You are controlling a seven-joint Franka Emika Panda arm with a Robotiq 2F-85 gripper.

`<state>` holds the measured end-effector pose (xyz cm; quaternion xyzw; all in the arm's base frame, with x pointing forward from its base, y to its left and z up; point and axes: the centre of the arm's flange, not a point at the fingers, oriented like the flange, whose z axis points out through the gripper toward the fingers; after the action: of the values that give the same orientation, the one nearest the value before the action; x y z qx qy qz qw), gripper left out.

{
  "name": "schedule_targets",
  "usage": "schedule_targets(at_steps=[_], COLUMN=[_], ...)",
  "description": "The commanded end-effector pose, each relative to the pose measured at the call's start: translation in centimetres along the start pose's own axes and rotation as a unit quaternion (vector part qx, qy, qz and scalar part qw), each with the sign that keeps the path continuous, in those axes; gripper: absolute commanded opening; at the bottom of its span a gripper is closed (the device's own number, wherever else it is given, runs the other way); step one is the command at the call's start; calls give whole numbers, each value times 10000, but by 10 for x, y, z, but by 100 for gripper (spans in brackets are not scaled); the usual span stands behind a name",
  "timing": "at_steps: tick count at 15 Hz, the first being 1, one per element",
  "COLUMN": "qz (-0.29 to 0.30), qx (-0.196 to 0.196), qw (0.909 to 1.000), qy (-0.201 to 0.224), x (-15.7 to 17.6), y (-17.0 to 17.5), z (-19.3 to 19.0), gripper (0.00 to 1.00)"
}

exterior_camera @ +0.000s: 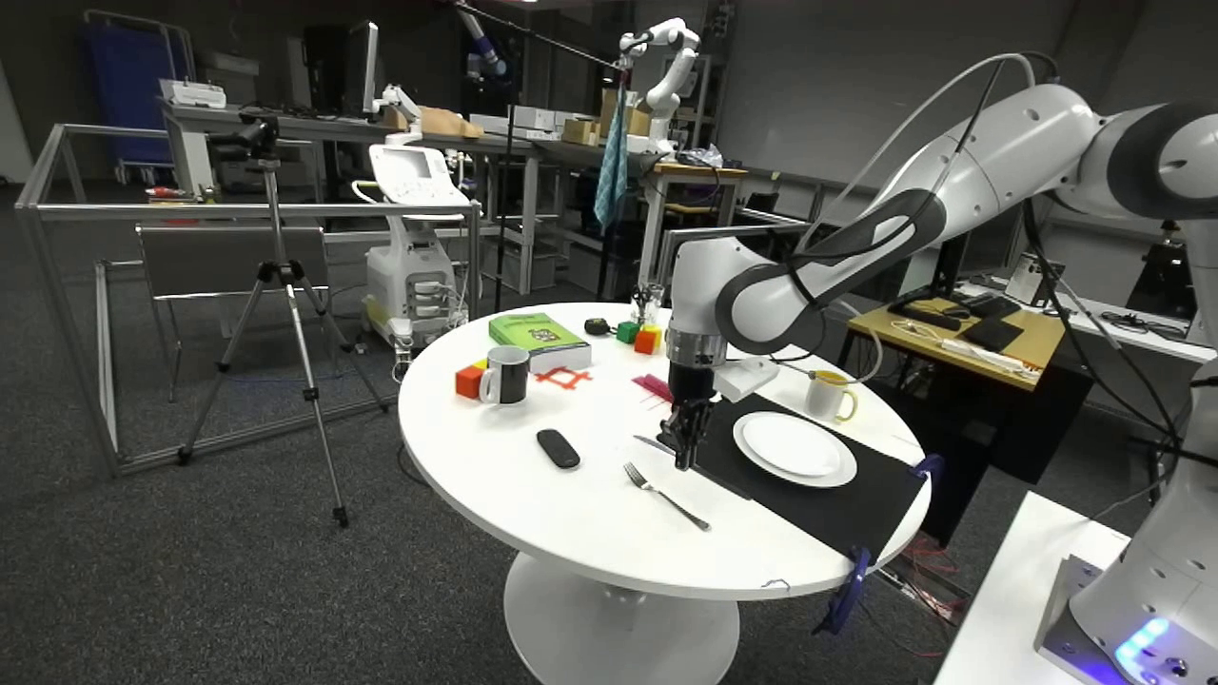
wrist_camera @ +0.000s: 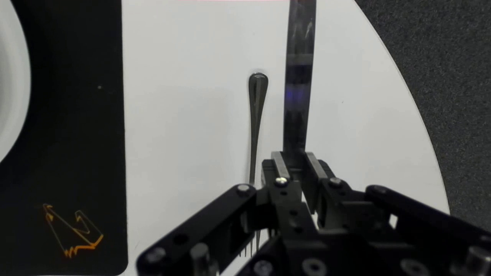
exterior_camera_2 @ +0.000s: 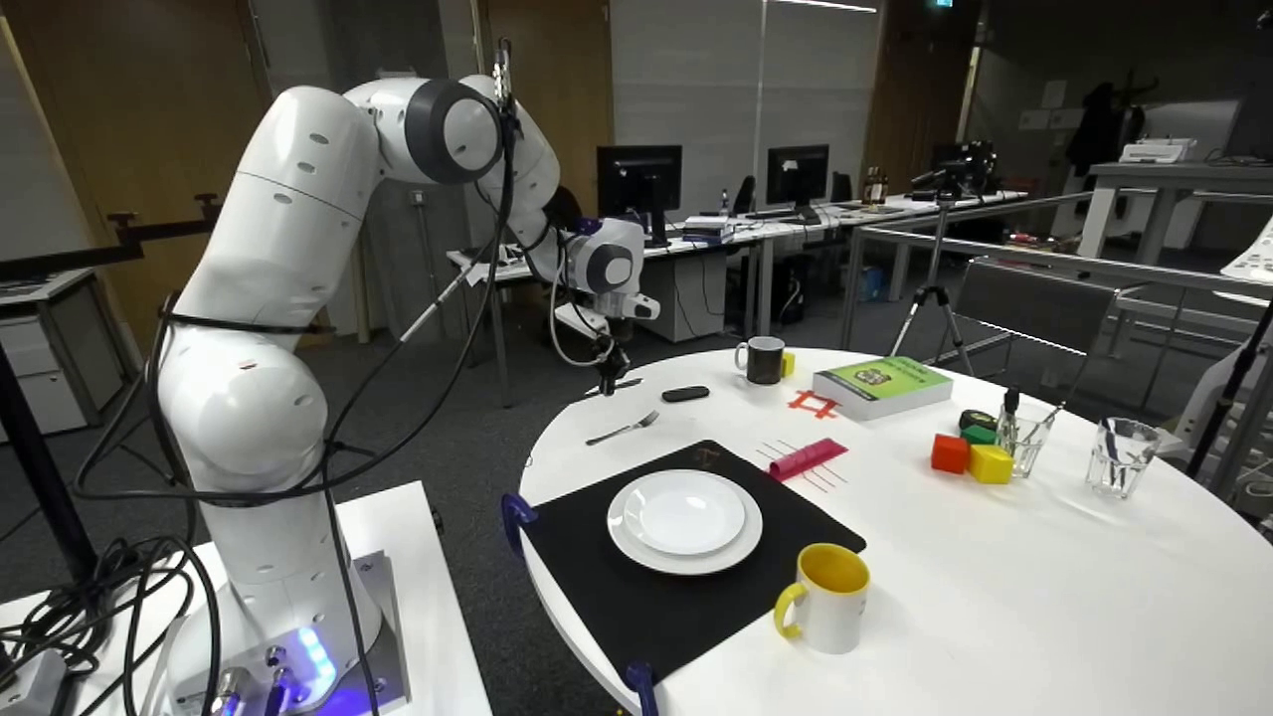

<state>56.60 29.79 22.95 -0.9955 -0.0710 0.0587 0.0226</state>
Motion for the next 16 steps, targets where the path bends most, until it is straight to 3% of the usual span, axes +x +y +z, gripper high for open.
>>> schedule_targets(at_steps=[1, 7, 16], qz=[248, 428, 243], qx=[74, -57, -760], qw=[9996, 9989, 9967], qy=[-82, -154, 151], x=[22, 36, 44], y=[-8, -12, -34], z=[20, 56, 75], gripper=[4, 4, 4])
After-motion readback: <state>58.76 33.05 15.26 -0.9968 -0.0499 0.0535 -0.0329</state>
